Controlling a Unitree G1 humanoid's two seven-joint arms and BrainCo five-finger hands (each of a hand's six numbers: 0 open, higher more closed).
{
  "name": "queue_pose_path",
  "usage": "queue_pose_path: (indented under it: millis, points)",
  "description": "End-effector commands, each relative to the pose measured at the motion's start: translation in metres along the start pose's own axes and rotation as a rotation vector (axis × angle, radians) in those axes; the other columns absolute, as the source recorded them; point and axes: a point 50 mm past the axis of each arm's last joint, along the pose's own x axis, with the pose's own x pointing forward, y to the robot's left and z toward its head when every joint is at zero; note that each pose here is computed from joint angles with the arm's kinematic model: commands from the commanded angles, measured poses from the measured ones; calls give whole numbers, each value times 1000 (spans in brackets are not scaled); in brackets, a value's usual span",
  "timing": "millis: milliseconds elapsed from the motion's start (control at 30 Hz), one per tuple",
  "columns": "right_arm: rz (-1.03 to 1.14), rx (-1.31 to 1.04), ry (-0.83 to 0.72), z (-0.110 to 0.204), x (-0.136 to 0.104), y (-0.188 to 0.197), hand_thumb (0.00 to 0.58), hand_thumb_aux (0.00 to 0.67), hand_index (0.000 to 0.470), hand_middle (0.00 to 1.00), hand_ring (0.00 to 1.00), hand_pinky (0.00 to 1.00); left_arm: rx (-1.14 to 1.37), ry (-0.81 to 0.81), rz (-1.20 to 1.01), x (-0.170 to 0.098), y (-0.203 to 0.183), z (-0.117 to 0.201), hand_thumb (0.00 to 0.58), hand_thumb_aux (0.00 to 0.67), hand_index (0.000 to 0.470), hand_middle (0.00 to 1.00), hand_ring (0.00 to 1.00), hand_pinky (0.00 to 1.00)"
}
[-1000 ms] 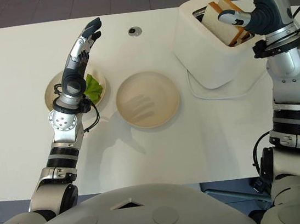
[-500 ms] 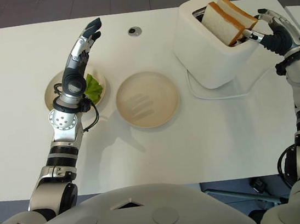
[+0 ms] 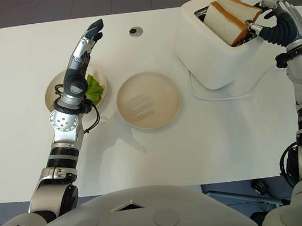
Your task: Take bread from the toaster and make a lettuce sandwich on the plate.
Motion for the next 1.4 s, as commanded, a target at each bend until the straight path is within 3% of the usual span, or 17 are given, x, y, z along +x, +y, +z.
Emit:
queue_pose_path:
  millis: [33, 233, 467, 567, 700, 733, 767, 800, 1000, 1400]
  points:
    - [-134, 84, -50, 9, 4, -18, 580, 670, 470, 1000, 1000, 1000, 6, 10, -5, -1, 1, -2, 0, 0, 0, 0, 0, 0]
    - [-413, 255, -217, 36, 6, -51, 580, 670, 470, 1000, 1000, 1000, 36, 20, 9, -4, 9, -2, 0, 0, 0, 0, 0, 0]
    - [-565, 355, -470, 71, -7, -73, 580, 670, 470, 1000, 1000, 1000, 112, 37, 39, -6, 31, -3, 0, 0, 0, 0, 0, 0]
    - [-521, 379, -484, 75, -4, -66, 580, 670, 470, 1000, 1000, 1000, 120, 42, 47, -7, 33, -4, 0, 0, 0, 0, 0, 0]
    - [-272, 308, -358, 64, 6, -30, 580, 670, 470, 1000, 1000, 1000, 114, 43, 40, -7, 28, -5, 0, 0, 0, 0, 0, 0]
    - [-222, 277, -316, 59, 7, -22, 563, 554, 389, 992, 992, 992, 114, 44, 39, -7, 28, -5, 0, 0, 0, 0, 0, 0]
    - [-182, 249, -264, 52, 8, -16, 489, 405, 284, 863, 863, 863, 114, 44, 39, -7, 28, -5, 0, 0, 0, 0, 0, 0]
    - [-144, 218, -223, 46, 9, -11, 0, 0, 0, 0, 0, 0, 115, 44, 39, -7, 27, -5, 0, 0, 0, 0, 0, 0]
    - [-26, 157, -41, 17, 11, 7, 0, 0, 0, 0, 0, 0, 116, 44, 39, -7, 27, -5, 0, 0, 0, 0, 0, 0]
    - [88, 118, 26, 6, 15, 37, 0, 0, 0, 0, 0, 0, 112, 45, 34, -5, 25, -7, 0, 0, 0, 0, 0, 0]
